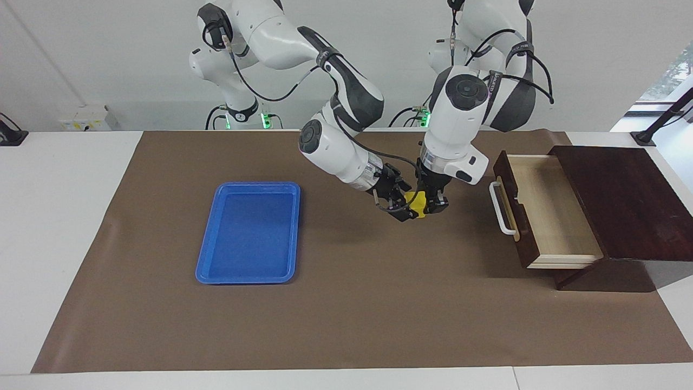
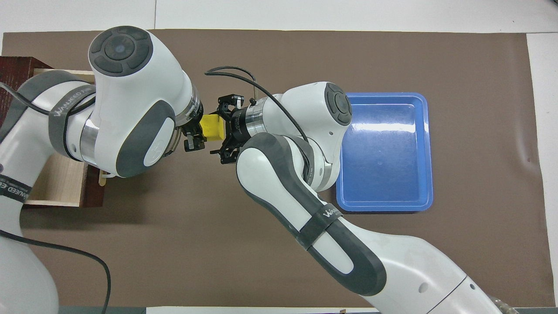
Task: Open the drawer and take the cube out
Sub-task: 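Close the right gripper on the yellow cube held by the left gripper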
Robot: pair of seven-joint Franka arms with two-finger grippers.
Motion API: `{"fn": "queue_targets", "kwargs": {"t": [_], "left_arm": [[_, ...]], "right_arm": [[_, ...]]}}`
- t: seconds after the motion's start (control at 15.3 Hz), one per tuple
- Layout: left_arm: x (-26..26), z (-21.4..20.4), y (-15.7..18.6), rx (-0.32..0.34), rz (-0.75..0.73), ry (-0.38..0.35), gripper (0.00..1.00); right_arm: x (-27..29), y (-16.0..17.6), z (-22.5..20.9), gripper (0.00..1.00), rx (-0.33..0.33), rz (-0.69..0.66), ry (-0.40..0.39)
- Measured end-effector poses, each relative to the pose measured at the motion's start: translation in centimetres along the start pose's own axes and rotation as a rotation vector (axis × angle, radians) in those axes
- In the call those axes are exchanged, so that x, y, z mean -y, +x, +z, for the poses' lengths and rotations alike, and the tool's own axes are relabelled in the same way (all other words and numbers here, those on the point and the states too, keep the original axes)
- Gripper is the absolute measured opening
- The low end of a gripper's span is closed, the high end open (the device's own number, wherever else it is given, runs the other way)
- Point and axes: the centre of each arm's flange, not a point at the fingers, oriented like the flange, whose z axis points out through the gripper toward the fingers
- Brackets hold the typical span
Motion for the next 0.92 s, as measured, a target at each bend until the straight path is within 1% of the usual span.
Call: {"fn": "queue_targets", "kwargs": {"t": [0.13, 0.92], "left_arm": [[0.25, 0.13, -0.12, -0.002, 0.005, 0.002, 0.56], [0.24, -0.11, -0.52, 0.012, 0.009, -0.017, 0.56]], "right_arm": [[0.37, 0.19, -0.42, 0.57, 0.001, 0.011, 0.007], [0.81, 0.49, -0.96, 0.56, -0.001, 0.023, 0.007]]}}
